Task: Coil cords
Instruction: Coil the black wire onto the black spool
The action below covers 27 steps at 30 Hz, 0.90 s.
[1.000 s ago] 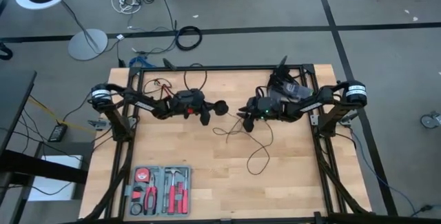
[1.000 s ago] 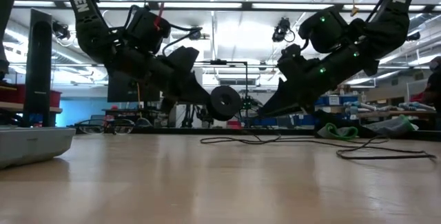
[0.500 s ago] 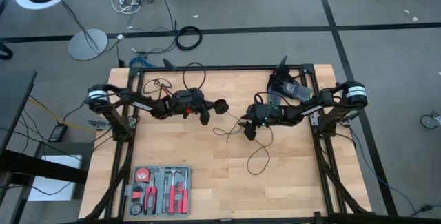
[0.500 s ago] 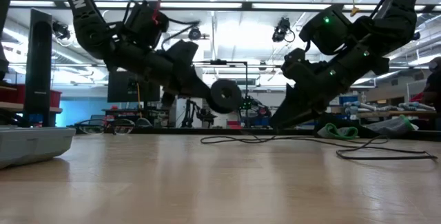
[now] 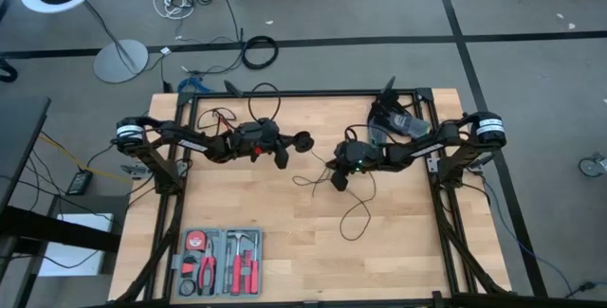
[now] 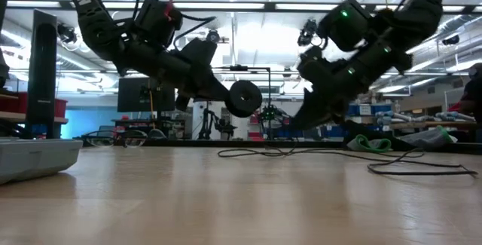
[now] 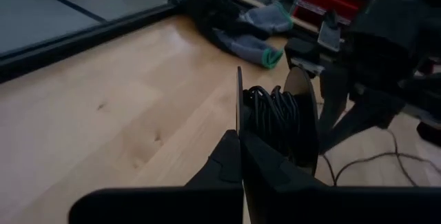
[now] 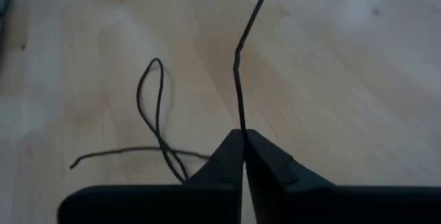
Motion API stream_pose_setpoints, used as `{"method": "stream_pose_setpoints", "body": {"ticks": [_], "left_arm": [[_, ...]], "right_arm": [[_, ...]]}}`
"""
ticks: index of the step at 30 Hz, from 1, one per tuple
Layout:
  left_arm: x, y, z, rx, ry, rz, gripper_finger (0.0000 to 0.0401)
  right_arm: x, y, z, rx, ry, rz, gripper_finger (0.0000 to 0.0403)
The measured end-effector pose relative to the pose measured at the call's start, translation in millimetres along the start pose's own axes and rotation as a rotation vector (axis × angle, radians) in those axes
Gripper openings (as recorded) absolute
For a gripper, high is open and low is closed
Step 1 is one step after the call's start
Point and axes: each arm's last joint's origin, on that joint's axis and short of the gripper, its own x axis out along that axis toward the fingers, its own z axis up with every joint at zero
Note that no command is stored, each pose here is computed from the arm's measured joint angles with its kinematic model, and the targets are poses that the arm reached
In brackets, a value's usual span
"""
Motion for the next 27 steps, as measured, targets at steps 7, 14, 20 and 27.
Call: {"method": "stream_pose_setpoints", "body": {"ticks": [7, 14, 20, 27], "left_arm": [[5, -4, 10, -0.002, -0.022, -0.008, 0.0000], [8, -7, 17, -0.002, -0.021, -0.021, 0.0000], [8, -5, 15, -0.001, 0.007, 0.001, 0.0000], [8, -1, 2, 0.029, 0.127, 0.058, 0.0000]], "right_arm": [[12, 12, 25, -0.054, 0.057, -0.047, 0.0002], [55, 25, 39, -0.133, 0.087, -0.024, 0.0001], [76, 37, 71, -0.221, 0.040, 0.000, 0.0001], [61, 36, 107, -0.277, 0.032, -0.022, 0.0000]]}}
